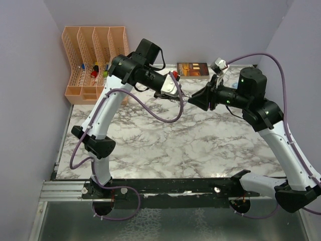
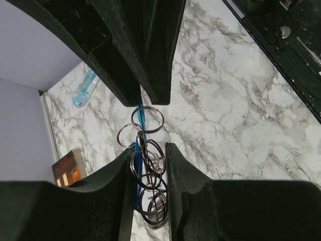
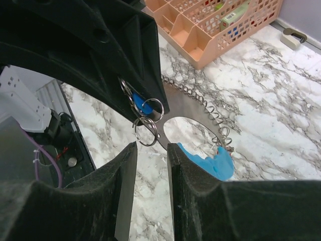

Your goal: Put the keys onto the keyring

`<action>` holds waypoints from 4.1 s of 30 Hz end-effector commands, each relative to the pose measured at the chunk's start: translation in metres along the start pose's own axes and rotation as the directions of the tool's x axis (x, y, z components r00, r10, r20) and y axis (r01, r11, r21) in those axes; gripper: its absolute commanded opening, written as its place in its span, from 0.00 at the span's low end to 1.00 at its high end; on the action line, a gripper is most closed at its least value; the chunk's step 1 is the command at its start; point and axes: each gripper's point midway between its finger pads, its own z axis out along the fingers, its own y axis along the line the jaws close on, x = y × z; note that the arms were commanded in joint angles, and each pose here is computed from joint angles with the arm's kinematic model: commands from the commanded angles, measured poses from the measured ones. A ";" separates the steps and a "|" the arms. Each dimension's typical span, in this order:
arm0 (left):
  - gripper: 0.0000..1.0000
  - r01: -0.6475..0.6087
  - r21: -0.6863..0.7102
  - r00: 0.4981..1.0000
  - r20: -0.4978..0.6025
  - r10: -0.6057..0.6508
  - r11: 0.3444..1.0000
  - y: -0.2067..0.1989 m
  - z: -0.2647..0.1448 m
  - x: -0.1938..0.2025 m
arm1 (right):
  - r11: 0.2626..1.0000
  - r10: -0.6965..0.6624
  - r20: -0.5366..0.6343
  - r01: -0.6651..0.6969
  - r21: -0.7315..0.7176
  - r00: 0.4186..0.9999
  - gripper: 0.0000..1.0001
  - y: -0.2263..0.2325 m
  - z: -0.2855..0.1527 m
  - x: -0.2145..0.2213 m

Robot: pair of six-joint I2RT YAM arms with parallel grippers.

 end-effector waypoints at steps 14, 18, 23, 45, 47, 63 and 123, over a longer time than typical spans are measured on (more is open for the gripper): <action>0.00 -0.019 0.020 0.995 0.097 0.017 1.000 -0.017 -0.006 -0.030 | 0.994 -0.091 0.034 0.093 -0.049 0.995 0.31 0.002 0.000 -0.025; 0.00 -0.024 0.019 0.995 0.102 0.021 1.000 -0.016 -0.006 -0.032 | 0.993 -0.082 0.019 0.083 -0.082 0.996 0.30 0.006 0.003 -0.017; 0.00 -0.030 0.015 0.994 0.108 0.028 0.999 -0.015 -0.008 -0.035 | 0.989 -0.065 -0.004 0.064 -0.134 0.998 0.30 0.011 0.004 -0.008; 0.00 -0.034 0.009 0.993 0.111 0.033 0.999 -0.013 -0.009 -0.038 | 0.986 -0.051 -0.021 0.047 -0.157 0.998 0.03 0.011 0.003 -0.002; 0.00 -0.033 0.008 0.993 0.113 0.032 0.999 -0.012 -0.009 -0.038 | 0.988 -0.053 -0.017 0.050 -0.147 0.998 0.02 0.010 0.001 -0.003; 0.00 -0.022 -0.020 0.997 0.067 0.023 1.000 0.003 -0.005 -0.025 | 0.997 0.041 0.154 -0.050 0.054 0.987 0.01 -0.009 -0.012 -0.016; 0.00 -0.017 0.020 0.996 0.084 0.015 1.000 -0.007 0.000 -0.020 | 0.997 -0.061 0.066 0.064 -0.036 0.996 0.17 0.002 -0.011 -0.022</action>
